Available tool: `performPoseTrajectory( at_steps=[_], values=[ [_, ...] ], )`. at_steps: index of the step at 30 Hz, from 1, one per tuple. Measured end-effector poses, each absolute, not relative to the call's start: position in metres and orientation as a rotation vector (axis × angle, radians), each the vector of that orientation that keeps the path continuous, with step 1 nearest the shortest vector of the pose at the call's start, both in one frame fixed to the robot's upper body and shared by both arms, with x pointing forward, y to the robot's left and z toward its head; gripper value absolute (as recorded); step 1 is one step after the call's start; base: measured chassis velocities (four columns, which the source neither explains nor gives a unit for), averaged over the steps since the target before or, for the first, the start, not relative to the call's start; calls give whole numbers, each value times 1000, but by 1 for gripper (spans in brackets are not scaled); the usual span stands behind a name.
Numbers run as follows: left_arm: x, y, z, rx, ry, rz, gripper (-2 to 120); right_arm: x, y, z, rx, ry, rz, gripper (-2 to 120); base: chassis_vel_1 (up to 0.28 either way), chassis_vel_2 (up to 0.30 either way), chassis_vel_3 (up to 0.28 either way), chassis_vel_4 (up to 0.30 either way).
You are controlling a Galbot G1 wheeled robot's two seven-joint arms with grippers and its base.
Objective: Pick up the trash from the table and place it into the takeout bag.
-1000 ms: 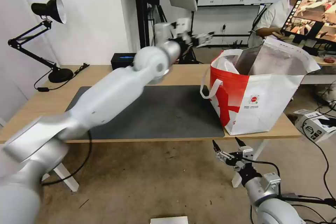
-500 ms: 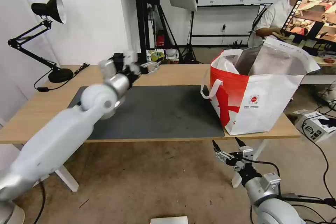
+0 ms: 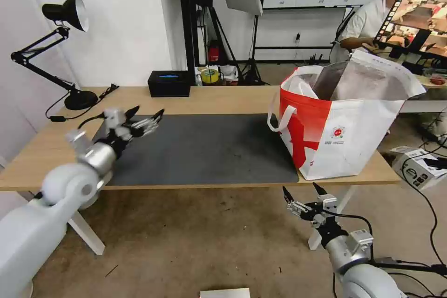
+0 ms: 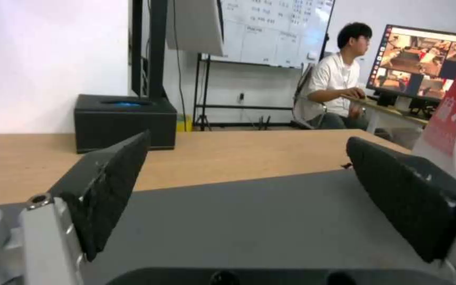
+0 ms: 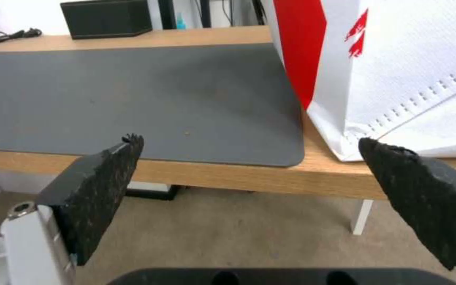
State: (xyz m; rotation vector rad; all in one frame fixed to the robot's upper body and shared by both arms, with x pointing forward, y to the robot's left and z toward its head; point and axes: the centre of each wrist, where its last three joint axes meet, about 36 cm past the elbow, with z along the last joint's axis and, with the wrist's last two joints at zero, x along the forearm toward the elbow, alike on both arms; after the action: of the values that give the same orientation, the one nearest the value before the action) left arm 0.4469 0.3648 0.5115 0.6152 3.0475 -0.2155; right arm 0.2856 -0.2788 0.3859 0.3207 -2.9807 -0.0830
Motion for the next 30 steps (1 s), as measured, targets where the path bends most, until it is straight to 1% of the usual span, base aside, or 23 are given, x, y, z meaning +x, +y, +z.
performPoseTrajectory(
  at_steps=[7,10,11,14,16,17,19,26,30],
  values=[
    [438,371,493,638,3012,-165,100,286,-279,386,321,-2981,-83,100,0,0,0,0],
    [429,375,475,647,2986,-90,100,286,-279,386,321,-2981,-83,100,0,0,0,0],
    [429,375,475,647,2986,-90,100,286,-279,386,321,-2981,-83,100,0,0,0,0],
    [411,390,455,589,3000,-5,100,286,-279,386,321,-2981,-83,100,0,0,0,0],
    [411,390,455,589,3000,-5,100,286,-279,386,321,-2981,-83,100,0,0,0,0],
    [400,397,446,560,3019,-2,100,286,-279,386,321,-2981,-83,100,0,0,0,0],
    [391,402,440,548,3031,-8,100,286,-279,386,321,-2981,-83,100,0,0,0,0],
    [380,408,431,532,3037,-19,100,286,-279,386,321,-2981,-83,100,0,0,0,0],
    [364,412,418,508,3049,-32,100,286,-279,386,321,-2981,-83,100,0,0,0,0]
  ],
)
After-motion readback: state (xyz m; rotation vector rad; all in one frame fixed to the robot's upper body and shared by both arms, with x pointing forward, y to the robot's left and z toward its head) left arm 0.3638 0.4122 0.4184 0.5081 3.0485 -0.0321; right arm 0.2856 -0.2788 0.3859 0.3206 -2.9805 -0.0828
